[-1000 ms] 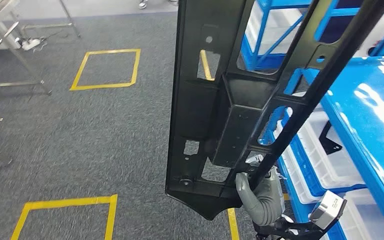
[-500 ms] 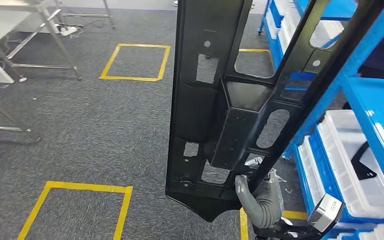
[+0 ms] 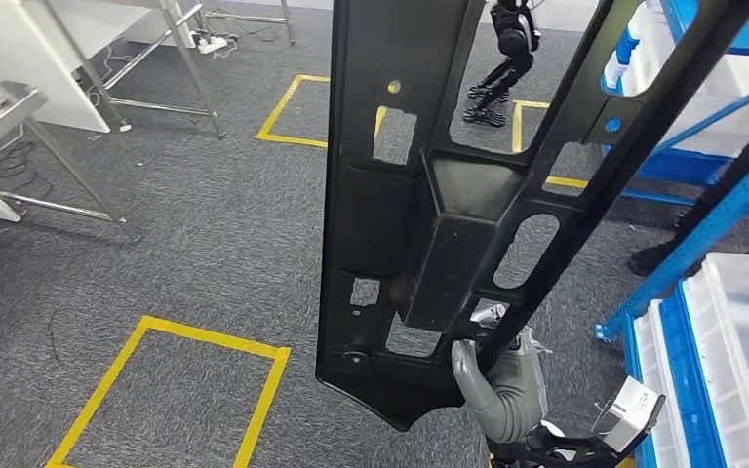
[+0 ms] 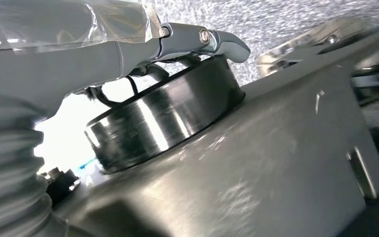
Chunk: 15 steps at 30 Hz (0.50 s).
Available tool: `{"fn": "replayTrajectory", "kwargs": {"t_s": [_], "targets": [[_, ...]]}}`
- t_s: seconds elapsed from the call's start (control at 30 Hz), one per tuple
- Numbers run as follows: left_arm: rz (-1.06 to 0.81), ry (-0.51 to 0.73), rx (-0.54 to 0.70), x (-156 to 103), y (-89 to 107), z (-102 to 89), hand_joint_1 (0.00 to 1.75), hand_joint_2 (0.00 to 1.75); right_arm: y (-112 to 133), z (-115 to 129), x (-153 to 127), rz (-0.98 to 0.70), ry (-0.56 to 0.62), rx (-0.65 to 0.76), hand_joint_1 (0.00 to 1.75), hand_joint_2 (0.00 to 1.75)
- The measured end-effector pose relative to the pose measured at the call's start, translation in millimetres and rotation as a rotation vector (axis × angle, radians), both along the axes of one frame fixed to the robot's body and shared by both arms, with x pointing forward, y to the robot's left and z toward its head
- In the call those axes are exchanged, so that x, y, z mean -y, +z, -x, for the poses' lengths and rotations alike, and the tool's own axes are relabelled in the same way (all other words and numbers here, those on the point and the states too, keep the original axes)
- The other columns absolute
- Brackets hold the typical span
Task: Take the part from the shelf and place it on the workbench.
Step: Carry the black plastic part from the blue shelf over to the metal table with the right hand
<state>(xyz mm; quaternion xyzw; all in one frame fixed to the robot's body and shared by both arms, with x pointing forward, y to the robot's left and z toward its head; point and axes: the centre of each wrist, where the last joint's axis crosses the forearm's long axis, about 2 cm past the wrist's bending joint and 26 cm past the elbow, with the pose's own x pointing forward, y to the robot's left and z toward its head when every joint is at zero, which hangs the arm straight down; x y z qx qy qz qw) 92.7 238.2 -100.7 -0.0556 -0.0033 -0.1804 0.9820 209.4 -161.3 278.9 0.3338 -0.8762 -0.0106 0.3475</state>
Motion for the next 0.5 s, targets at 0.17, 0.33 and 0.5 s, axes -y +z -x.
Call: {"fn": "replayTrajectory", "kwargs": {"t_s": [0.17, 0.33, 0.5], "targets": [[0.011, -0.002, 0.002, -1.9, -0.7, 2.7, 0.0, 1.75, -0.4, -1.6, -3.6, 0.001, 0.007, 0.002, 1.75, 1.75], [0.017, 0.001, 0.005, -1.1, -0.7, 3.2, 0.0, 1.75, -0.3, -2.3, -4.5, 0.008, 0.002, 0.003, 1.75, 1.75], [0.026, 0.003, 0.007, -0.4, -0.6, 2.9, 0.0, 1.75, -1.1, -1.9, -4.6, 0.011, 0.0, -0.005, 1.75, 1.75]]}}
